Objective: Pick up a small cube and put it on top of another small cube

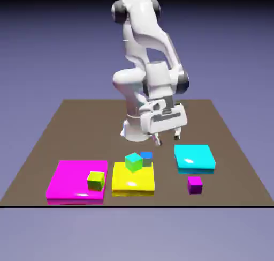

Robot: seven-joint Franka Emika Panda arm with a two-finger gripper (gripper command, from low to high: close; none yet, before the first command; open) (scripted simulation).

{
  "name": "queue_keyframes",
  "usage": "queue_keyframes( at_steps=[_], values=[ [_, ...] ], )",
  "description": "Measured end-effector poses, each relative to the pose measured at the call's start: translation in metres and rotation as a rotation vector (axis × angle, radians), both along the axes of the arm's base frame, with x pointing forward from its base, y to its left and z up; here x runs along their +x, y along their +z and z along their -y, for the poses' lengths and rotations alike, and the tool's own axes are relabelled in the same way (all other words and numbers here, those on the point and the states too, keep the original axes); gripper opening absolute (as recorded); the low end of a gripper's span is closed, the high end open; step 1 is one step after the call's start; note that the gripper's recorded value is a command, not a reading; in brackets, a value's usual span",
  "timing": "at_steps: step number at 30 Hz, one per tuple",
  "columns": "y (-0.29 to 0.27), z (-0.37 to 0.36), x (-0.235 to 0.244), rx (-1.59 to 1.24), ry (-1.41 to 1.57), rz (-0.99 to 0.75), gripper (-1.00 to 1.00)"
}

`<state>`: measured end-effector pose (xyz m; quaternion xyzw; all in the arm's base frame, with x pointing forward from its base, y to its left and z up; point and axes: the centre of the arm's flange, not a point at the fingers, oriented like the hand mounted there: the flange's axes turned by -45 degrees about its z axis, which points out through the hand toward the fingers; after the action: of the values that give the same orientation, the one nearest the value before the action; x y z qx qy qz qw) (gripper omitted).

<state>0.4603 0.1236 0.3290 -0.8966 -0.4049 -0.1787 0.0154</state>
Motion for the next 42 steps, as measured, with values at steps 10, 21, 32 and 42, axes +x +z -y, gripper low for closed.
queue_keyframes(
  at_steps=[10, 21, 32, 42],
  values=[
    [-0.092, -0.079, 0.004, -0.181, 0.496, -0.166, 0.0],
    [-0.204, -0.117, -0.004, -0.273, 0.749, -0.228, -1.0],
    [-0.094, -0.042, -0.002, -0.234, 0.611, -0.26, -1.0],
    [-0.034, 0.091, -0.043, -0.197, 0.348, -0.287, -1.0]
  ],
)
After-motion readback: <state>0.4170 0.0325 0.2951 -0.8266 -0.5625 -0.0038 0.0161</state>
